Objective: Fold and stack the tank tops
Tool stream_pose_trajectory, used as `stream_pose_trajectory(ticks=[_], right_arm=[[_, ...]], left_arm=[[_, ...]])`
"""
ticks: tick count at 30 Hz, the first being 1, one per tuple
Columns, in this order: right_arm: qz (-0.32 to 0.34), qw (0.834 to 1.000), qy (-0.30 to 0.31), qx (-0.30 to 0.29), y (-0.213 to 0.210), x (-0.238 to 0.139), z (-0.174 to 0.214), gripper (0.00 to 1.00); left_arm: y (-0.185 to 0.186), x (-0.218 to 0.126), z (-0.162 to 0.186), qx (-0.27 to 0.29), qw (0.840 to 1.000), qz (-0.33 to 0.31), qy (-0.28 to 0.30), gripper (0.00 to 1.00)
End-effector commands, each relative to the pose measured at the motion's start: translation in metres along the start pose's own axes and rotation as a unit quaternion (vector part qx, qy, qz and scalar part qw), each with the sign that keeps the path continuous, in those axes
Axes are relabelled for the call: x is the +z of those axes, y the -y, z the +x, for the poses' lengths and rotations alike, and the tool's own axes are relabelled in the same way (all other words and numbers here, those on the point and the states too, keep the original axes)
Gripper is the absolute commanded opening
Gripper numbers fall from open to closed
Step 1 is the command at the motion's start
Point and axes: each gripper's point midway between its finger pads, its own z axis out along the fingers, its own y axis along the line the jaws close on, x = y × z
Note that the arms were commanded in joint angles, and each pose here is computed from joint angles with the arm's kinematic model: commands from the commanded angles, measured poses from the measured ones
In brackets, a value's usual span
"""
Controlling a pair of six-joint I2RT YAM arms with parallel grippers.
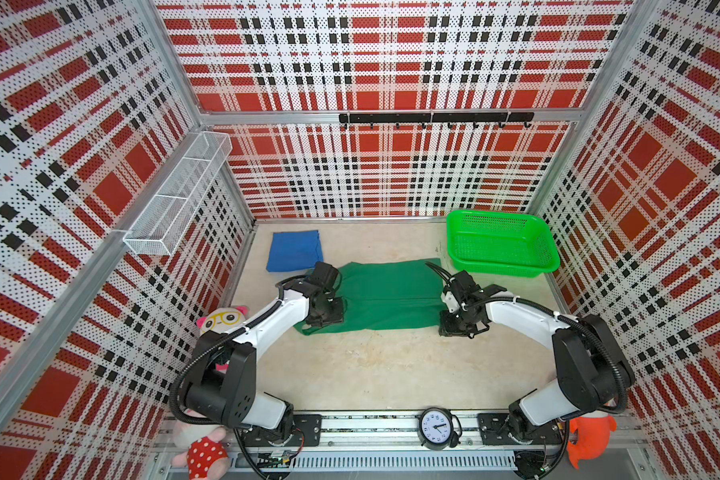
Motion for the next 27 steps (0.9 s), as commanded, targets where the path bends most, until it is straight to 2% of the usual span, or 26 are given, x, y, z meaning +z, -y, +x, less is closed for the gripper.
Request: stream_pose_trajectory(ticks=[1, 5, 10, 15, 16, 19, 21, 24, 27], right_arm=[[-0.026, 0.997, 0.058, 0.046, -0.014, 0.000, -0.022, 0.31], [0.034, 0.995, 0.067, 0.059, 0.007, 0.011, -0.030, 0.35], [0.138, 0.984, 0.093, 0.069, 0.047, 0.001, -0.045, 0.34], [0.170, 0.973, 0.126, 0.090, 0.082, -0.012, -0.064, 0.29], [0.171, 0.971, 0.135, 0.097, 0.087, -0.016, -0.069, 0.28], [0.168, 0.972, 0.150, 0.066, 0.086, -0.030, -0.081, 0.25], [0.126, 0.981, 0.141, 0.044, 0.069, -0.036, -0.081, 0.25], [0.041, 0.993, 0.113, 0.010, 0.027, -0.037, -0.060, 0.32], [0.029, 0.997, 0.073, -0.008, 0.005, -0.027, -0.026, 0.40]], left_arm=[[0.004, 0.014, -0.009, -0.048, 0.998, 0.039, 0.026, 0.52], [-0.017, 0.033, -0.010, -0.059, 0.998, 0.010, 0.013, 0.53], [-0.047, 0.050, -0.012, -0.077, 0.997, -0.023, -0.004, 0.53], [-0.073, 0.062, -0.003, -0.088, 0.994, -0.055, -0.024, 0.53], [-0.077, 0.064, -0.001, -0.092, 0.994, -0.056, -0.025, 0.53], [-0.080, 0.064, -0.001, -0.097, 0.994, -0.052, -0.023, 0.53], [-0.073, 0.061, -0.004, -0.096, 0.995, -0.035, -0.018, 0.53], [-0.066, 0.057, -0.011, -0.093, 0.995, -0.027, -0.009, 0.53], [-0.066, 0.058, -0.011, -0.090, 0.996, -0.027, -0.012, 0.53]])
